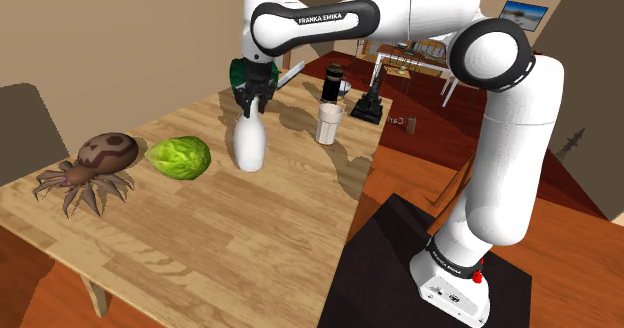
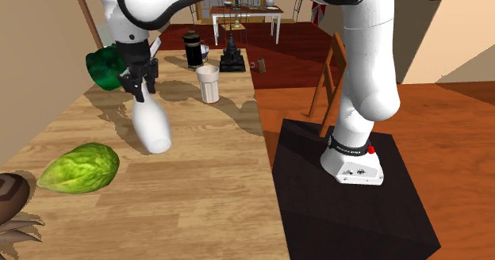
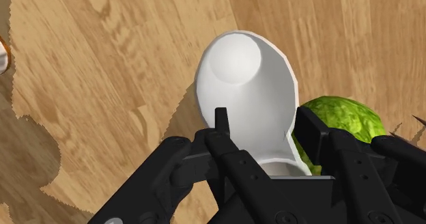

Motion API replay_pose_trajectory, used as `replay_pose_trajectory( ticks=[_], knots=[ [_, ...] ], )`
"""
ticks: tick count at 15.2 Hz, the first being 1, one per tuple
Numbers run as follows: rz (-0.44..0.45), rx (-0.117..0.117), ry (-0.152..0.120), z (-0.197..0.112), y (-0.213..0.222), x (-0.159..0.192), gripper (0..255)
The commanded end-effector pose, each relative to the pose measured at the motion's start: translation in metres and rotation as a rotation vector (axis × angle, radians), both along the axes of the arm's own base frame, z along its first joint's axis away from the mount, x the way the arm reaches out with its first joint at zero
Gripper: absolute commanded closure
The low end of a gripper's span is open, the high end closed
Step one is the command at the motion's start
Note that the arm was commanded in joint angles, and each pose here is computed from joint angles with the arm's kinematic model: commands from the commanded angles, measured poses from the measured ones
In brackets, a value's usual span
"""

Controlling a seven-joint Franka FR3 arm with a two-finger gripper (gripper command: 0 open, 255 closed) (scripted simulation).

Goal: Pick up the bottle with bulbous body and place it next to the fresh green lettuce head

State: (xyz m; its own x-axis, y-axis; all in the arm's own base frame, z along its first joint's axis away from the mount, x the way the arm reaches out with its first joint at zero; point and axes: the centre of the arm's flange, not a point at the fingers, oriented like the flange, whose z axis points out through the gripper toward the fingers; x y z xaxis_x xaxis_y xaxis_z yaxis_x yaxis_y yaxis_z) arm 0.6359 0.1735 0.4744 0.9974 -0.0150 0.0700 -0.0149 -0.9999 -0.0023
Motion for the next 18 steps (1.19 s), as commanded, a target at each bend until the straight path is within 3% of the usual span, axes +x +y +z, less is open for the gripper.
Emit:
replay_pose_trajectory(
  ticks=[1, 6, 14, 15, 18],
  knots=[
    [0.000, 0.000, -0.001, -0.011, -0.001, 0.000, 255],
    [0.000, 0.000, -0.001, -0.041, -0.001, 0.000, 255],
    [0.000, 0.000, -0.001, -0.041, -0.001, 0.000, 255],
    [0.000, 0.000, -0.001, -0.041, -0.001, 0.000, 0],
    [0.000, 0.000, -0.001, -0.041, -0.001, 0.000, 0]
  ],
)
